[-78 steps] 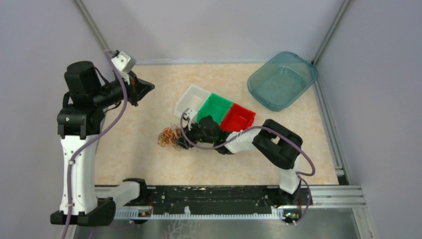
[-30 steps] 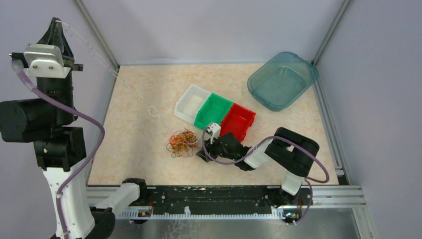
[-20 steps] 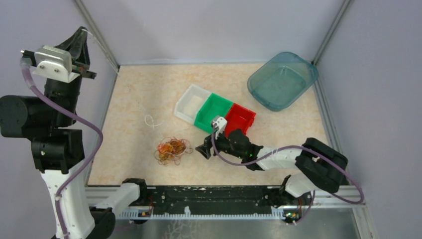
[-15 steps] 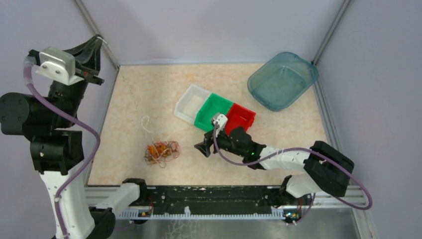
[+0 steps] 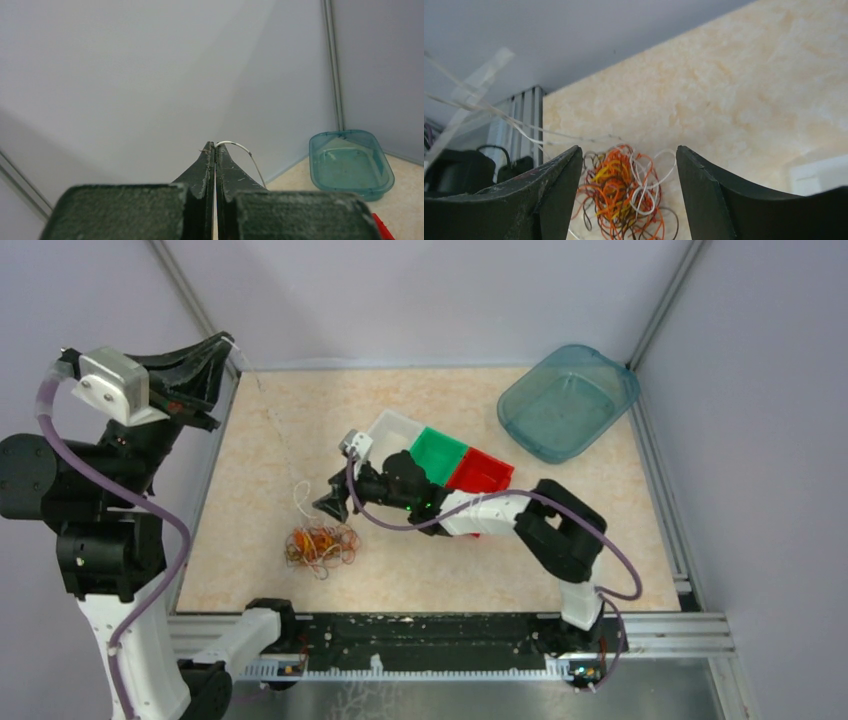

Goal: Untangle the cables
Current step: Untie the cable.

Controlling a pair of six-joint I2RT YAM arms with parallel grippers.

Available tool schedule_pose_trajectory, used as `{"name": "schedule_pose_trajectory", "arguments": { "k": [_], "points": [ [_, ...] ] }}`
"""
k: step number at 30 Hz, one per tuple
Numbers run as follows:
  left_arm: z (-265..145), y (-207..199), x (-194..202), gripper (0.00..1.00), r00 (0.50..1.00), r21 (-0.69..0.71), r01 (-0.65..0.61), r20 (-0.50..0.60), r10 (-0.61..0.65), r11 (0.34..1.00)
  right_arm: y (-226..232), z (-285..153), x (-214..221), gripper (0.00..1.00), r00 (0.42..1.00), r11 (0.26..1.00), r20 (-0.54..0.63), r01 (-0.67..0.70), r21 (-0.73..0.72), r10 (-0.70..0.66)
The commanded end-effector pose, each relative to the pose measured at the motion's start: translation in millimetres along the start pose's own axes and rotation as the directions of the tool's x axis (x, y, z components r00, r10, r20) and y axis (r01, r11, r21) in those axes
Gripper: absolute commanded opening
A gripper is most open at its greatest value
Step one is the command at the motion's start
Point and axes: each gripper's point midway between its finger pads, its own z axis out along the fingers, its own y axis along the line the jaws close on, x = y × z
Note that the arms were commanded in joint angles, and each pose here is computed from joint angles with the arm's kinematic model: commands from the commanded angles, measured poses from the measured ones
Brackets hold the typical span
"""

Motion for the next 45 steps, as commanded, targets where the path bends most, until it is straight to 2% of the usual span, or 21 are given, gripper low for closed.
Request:
{"name": "schedule_pose_trajectory", "arguments": {
  "k": [1,6,11,13,17,21,25,29,36,41,42,44,45],
  "points": [
    [-4,-2,-25,0.00,0.998,0.003,-0.013,0.062,0.013,1.000,12,19,48,0.70,0.995,0.997,-0.092,-0.040,-0.062,0.034],
    [-2,-3,-18,0.00,0.999,0.010,0.000,0.051,-0.001,1.000,24,34,71,0.69,0.991,0.993,-0.121,-0.065,-0.095,0.053],
    [1,2,-16,0.00,0.998,-0.009,-0.018,0.052,0.019,1.000,34,43,101,0.64,0.981,0.991,-0.190,-0.072,-0.113,0.050],
    [3,6,-17,0.00,0.997,-0.021,-0.037,0.060,0.039,0.999,26,41,115,0.56,0.974,0.995,-0.219,-0.073,-0.067,0.057],
    [4,19,-33,0.00,0.985,-0.085,-0.119,0.115,0.129,0.989,-1,24,142,0.31,0.961,0.996,-0.267,-0.053,0.078,0.072],
    [1,50,-63,0.00,0.939,-0.260,-0.231,0.192,0.285,0.938,-23,-15,153,0.20,0.964,0.978,-0.258,-0.006,0.209,0.061],
    [1,69,-89,0.00,0.887,-0.373,-0.299,0.230,0.400,0.878,-33,-60,160,0.18,0.968,0.957,-0.246,0.022,0.289,0.052],
    [5,73,-109,0.00,0.856,-0.393,-0.328,0.260,0.446,0.859,-41,-96,166,0.16,0.970,0.934,-0.236,0.028,0.357,0.062],
    [2,90,-119,0.00,0.836,-0.485,-0.319,0.261,0.483,0.814,-48,-134,173,0.18,0.973,0.899,-0.210,0.002,0.438,0.100],
    [-6,104,-134,0.00,0.796,-0.579,-0.311,0.274,0.539,0.754,-48,-154,170,0.22,0.976,0.885,-0.186,-0.014,0.466,0.113],
    [-4,105,-131,0.00,0.805,-0.576,-0.307,0.267,0.529,0.758,-47,-156,169,0.27,0.976,0.885,-0.183,-0.017,0.465,0.115],
    [10,92,-112,0.01,0.845,-0.470,-0.325,0.246,0.475,0.821,-45,-156,165,0.33,0.978,0.888,-0.176,-0.020,0.460,0.114],
    [17,81,-98,0.02,0.868,-0.394,-0.329,0.231,0.439,0.858,-42,-153,148,0.35,0.985,0.894,-0.143,-0.027,0.448,0.101]
  ]
}}
